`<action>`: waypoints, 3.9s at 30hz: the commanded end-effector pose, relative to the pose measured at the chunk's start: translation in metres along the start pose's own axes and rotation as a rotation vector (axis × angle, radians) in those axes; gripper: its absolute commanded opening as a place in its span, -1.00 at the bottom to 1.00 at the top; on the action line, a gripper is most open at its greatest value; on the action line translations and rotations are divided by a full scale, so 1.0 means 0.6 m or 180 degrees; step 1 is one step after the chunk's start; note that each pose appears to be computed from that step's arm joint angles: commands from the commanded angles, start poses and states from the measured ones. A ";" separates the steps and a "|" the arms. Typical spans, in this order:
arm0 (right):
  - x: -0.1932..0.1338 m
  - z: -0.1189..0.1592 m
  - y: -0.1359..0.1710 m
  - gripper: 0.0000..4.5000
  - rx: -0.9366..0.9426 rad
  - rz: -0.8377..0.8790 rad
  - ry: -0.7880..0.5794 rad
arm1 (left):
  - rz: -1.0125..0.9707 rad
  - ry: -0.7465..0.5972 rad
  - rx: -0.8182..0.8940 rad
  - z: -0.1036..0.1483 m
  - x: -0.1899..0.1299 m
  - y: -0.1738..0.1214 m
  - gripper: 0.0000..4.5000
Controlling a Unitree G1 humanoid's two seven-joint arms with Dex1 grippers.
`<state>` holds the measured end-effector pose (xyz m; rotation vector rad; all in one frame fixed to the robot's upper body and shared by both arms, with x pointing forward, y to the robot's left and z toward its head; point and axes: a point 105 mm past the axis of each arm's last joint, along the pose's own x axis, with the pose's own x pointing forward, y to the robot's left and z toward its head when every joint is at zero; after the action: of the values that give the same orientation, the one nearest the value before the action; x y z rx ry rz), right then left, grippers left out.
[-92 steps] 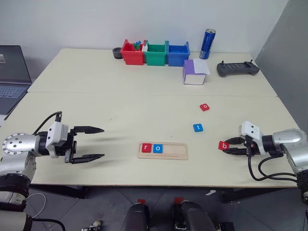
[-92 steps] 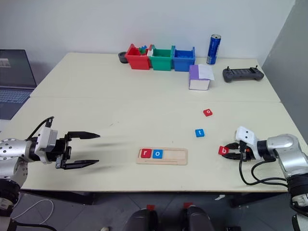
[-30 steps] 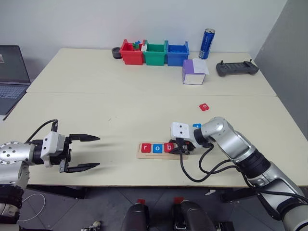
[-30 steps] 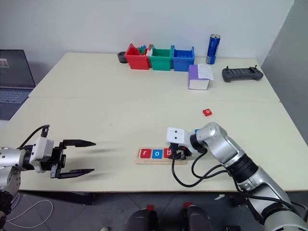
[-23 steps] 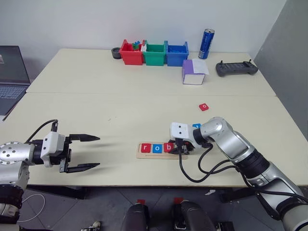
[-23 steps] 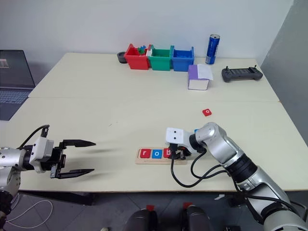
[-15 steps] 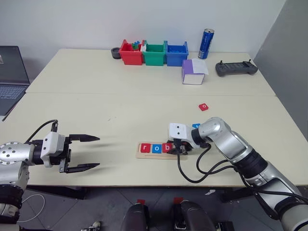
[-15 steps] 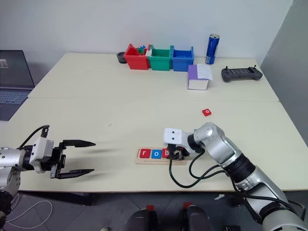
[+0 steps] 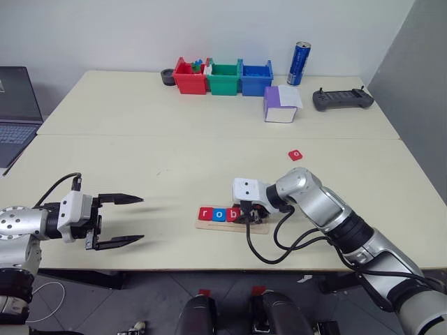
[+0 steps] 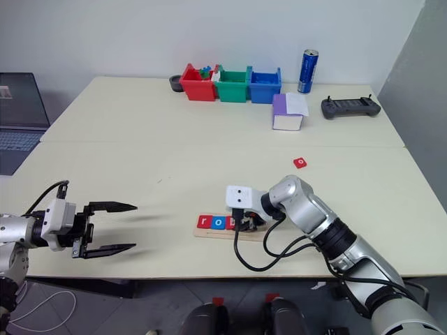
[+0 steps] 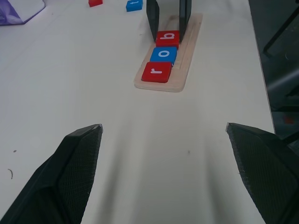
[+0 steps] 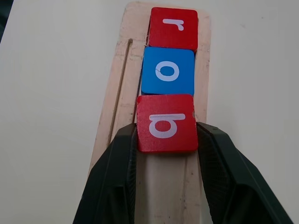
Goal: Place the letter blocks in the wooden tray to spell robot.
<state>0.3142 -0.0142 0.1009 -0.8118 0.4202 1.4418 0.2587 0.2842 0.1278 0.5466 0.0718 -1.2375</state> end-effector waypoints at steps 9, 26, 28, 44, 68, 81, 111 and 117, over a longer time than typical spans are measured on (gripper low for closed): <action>-0.012 0.010 0.000 -0.35 -0.0057 -0.0029 0.0008 | 0.0047 -0.0016 0.0130 0.010 -0.004 0.008 1.00; -0.002 0.013 0.000 -0.35 -0.0168 -0.0026 0.0099 | 0.0069 0.0004 0.0132 0.009 -0.009 0.006 1.00; -0.002 0.012 0.001 -0.02 -0.0190 -0.0011 0.0116 | 0.0076 0.0015 0.0138 0.009 -0.009 0.007 1.00; -0.126 0.086 -0.034 0.98 -0.0265 -0.0488 -0.0420 | 0.0119 0.0039 0.0166 0.007 -0.008 0.019 1.00; -0.071 -0.014 0.126 -0.52 0.0889 0.0030 -0.0330 | 0.0120 0.0089 0.0148 0.001 -0.008 0.024 1.00; -0.047 -0.037 0.115 -0.99 0.0935 0.0101 -0.0254 | 0.0180 0.0153 0.0124 -0.002 -0.026 0.018 1.00; -0.027 0.070 0.005 -0.99 0.0625 -0.0574 -0.0907 | 0.0200 0.0151 0.0141 -0.003 -0.023 0.023 1.00; 0.001 0.049 -0.003 -0.99 0.0570 -0.0548 -0.0734 | 0.0214 0.0151 0.0142 -0.003 -0.027 0.019 1.00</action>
<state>0.3079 0.0032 0.1093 -0.4862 0.3503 1.2876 0.2653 0.2988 0.1255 0.5816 0.0955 -1.1715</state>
